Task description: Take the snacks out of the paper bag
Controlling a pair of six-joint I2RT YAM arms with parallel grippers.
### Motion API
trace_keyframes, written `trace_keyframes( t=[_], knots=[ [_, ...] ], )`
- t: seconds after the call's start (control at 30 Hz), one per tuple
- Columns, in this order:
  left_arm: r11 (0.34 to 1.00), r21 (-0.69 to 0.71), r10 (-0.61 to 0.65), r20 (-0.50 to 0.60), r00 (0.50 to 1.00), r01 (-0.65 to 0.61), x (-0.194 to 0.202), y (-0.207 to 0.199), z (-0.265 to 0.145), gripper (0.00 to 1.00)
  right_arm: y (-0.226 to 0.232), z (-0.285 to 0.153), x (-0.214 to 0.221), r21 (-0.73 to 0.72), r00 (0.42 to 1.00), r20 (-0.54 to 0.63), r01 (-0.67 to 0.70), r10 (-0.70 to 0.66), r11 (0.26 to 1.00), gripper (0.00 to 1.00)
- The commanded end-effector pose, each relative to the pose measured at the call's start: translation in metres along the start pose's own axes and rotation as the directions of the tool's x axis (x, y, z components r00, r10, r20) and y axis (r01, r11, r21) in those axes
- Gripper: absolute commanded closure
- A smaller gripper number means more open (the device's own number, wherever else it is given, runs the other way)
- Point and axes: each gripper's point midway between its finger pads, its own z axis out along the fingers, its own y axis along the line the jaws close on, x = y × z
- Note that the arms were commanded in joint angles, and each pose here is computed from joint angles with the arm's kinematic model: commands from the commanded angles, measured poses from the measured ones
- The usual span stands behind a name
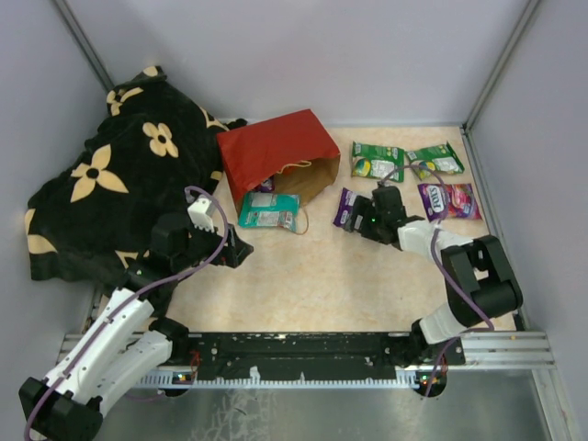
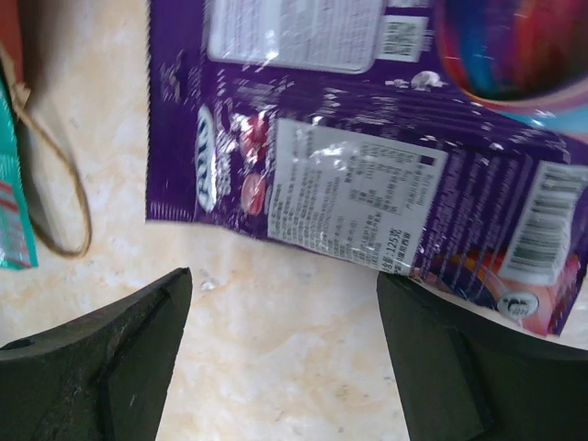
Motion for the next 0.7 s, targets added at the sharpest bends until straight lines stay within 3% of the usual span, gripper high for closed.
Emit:
trace_keyframes(
  t=[0.0, 0.17, 0.37, 0.57, 0.67],
  knots=[
    [1.0, 0.014, 0.009, -0.002, 1.0, -0.009, -0.001, -0.002, -0.001, 0.0, -0.029, -0.001, -0.007, 0.064, 1.0, -0.024, -0.016, 0.017, 0.998, 0.17],
    [1.0, 0.006, 0.008, -0.003, 1.0, -0.008, 0.0, -0.001, 0.0, 0.0, -0.029, -0.003, -0.04, 0.101, 0.998, 0.061, 0.001, -0.007, 0.995, 0.19],
    [1.0, -0.005, 0.007, -0.006, 1.0, -0.007, 0.0, 0.001, 0.0, 0.0, -0.004, -0.041, -0.065, 0.359, 0.927, 0.247, 0.182, -0.281, 0.916, 0.08],
    [1.0, -0.003, 0.005, -0.02, 1.0, -0.005, 0.003, 0.002, 0.002, 0.01, 0.003, -0.044, -0.078, 0.442, 0.899, 0.239, 0.236, -0.368, 0.865, 0.01],
    [1.0, 0.001, 0.004, -0.024, 1.0, -0.004, 0.003, 0.001, 0.003, 0.01, 0.004, -0.031, -0.086, 0.425, 0.914, 0.19, 0.253, -0.359, 0.869, 0.01]
  ],
)
